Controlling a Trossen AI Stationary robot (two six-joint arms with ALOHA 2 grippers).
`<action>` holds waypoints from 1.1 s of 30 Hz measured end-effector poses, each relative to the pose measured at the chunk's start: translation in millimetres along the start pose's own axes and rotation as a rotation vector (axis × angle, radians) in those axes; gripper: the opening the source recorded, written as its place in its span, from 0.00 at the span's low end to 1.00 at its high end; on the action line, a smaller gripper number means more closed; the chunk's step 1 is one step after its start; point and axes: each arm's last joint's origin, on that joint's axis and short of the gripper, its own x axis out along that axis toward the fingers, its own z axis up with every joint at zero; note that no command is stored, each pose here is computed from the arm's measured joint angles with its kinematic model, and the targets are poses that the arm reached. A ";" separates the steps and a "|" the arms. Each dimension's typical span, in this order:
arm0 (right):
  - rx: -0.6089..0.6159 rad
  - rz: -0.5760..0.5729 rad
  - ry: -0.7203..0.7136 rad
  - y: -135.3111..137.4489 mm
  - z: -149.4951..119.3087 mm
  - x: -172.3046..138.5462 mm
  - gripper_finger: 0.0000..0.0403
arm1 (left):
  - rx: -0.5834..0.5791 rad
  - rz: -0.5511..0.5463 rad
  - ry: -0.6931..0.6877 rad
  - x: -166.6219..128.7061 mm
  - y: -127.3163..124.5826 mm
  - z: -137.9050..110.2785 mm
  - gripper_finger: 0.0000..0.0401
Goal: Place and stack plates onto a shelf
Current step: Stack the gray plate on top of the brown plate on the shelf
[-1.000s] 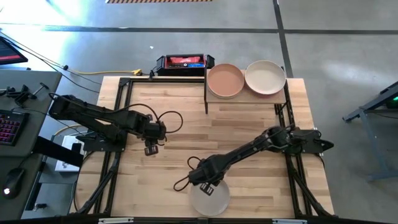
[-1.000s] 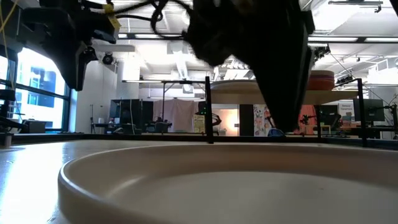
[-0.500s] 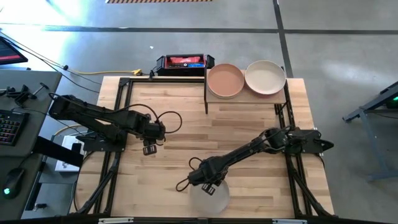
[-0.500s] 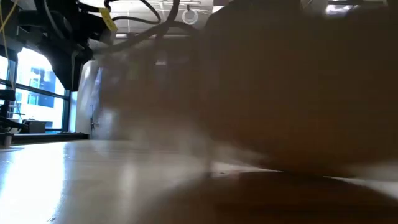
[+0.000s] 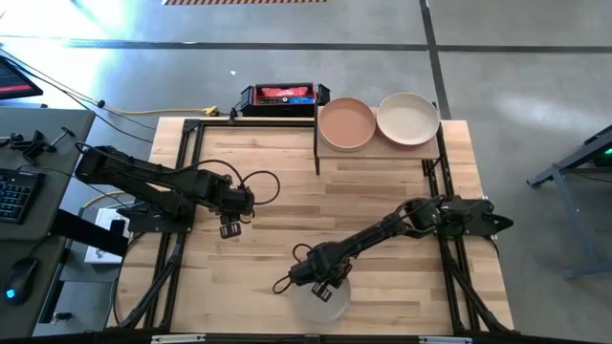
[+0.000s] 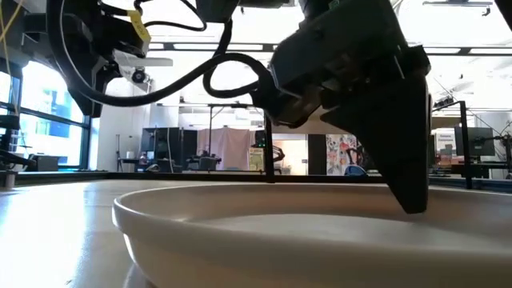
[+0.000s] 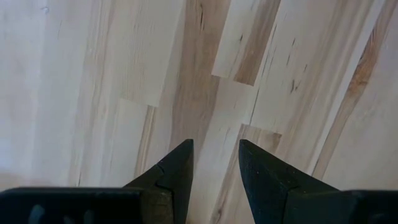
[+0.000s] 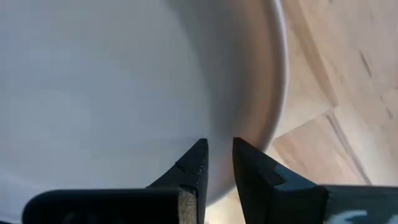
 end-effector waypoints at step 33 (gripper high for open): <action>0.029 -0.027 -0.071 -4.4 -13.7 -20.2 0.15 | 0.000 0.002 -0.001 0.1 0.1 0.0 0.29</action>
